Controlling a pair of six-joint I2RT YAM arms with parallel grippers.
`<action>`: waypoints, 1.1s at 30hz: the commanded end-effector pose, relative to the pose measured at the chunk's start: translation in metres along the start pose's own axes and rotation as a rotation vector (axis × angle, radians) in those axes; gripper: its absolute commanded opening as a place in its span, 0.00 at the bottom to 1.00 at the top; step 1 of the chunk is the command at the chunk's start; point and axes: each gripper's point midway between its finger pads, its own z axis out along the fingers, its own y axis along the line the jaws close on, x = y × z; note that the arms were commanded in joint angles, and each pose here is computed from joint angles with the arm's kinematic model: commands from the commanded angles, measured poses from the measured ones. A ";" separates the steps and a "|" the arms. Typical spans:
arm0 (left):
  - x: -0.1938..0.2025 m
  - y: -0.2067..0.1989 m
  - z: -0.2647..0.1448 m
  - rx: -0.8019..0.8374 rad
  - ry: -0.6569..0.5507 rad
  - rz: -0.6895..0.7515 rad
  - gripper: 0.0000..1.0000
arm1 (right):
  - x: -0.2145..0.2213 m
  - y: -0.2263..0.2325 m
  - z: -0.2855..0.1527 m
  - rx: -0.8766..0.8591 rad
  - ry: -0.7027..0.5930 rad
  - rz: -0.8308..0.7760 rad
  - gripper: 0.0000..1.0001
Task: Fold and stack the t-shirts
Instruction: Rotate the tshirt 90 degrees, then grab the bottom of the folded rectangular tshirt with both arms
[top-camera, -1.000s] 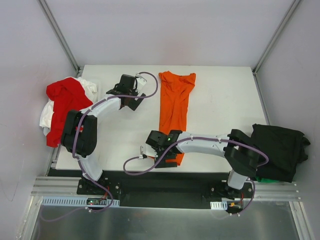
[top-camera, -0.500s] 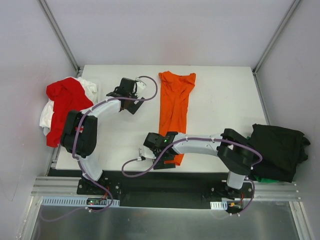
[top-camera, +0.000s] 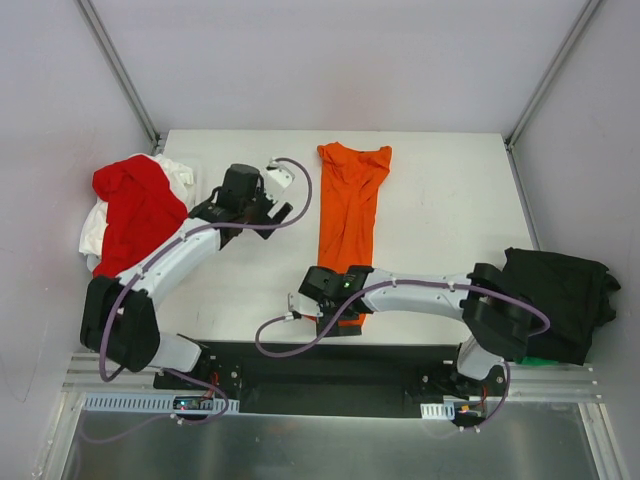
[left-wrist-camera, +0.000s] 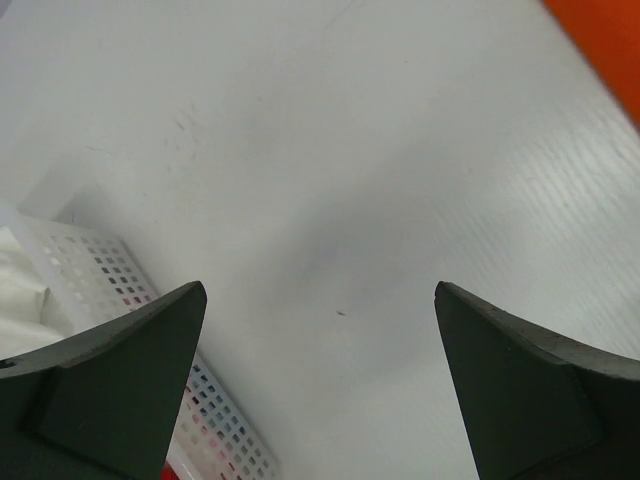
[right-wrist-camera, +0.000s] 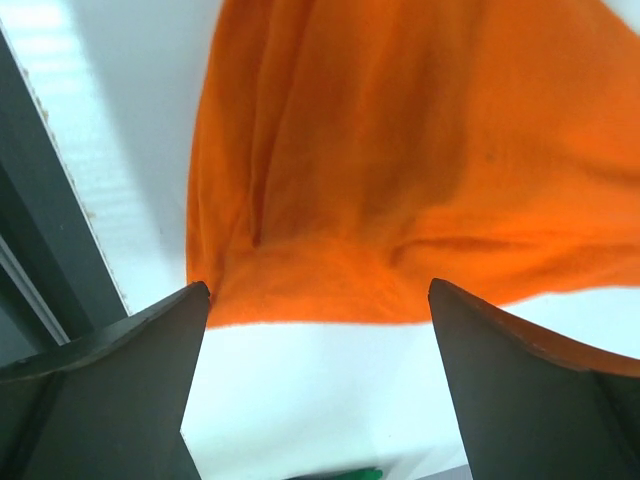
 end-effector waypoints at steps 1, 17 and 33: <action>0.007 -0.059 -0.031 0.188 -0.037 0.101 0.99 | 0.008 -0.003 -0.027 0.060 -0.031 0.026 0.96; 0.052 -0.158 -0.076 0.540 -0.026 0.258 0.99 | 0.038 0.033 -0.018 -0.014 -0.013 -0.023 0.93; 0.072 -0.220 -0.104 0.894 -0.047 0.223 0.97 | 0.025 0.021 -0.017 0.131 -0.095 -0.076 0.91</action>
